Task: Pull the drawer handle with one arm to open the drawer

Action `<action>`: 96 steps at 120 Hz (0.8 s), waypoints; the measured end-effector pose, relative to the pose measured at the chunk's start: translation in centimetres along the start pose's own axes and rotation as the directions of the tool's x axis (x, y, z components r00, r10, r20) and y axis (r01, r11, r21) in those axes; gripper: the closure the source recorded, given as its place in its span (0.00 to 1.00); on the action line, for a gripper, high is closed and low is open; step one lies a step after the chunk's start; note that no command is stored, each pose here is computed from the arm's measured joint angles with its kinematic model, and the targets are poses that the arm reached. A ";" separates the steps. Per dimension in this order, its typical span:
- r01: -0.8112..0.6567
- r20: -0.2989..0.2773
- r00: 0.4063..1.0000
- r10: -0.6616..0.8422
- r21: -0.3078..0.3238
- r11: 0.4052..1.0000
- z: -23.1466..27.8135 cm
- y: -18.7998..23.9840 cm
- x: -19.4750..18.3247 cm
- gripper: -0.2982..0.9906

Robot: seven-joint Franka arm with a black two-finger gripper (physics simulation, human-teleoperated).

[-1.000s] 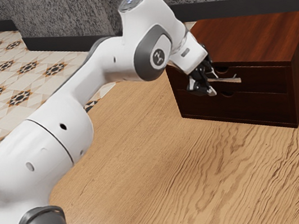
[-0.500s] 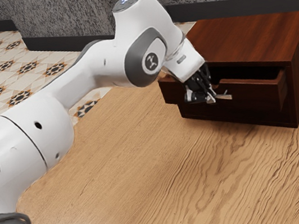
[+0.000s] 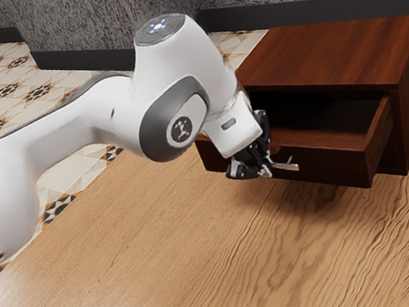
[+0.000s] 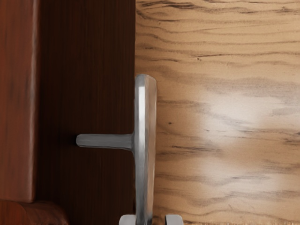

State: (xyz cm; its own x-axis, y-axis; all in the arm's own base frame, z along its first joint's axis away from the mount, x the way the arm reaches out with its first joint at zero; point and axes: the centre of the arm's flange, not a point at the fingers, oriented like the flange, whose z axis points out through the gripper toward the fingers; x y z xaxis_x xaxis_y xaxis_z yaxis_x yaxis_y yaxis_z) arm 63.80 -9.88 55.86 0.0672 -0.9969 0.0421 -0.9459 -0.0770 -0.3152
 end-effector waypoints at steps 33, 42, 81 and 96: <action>-0.030 0.008 1.000 0.030 0.012 0.999 -1.2 3.0 1.2 0.76; -0.037 0.015 0.999 0.036 0.008 0.999 -1.0 3.7 1.6 0.75; -0.011 0.021 1.000 0.011 0.012 1.000 -1.0 4.5 1.8 0.71; -0.007 -0.005 1.000 0.007 0.053 0.999 -3.9 4.5 2.4 0.68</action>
State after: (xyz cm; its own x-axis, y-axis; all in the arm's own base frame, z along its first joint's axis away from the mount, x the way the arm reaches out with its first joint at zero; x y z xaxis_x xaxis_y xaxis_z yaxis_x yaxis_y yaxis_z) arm 58.41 -12.52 58.27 0.0592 -0.9973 0.0446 -0.9281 -0.0714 -0.3653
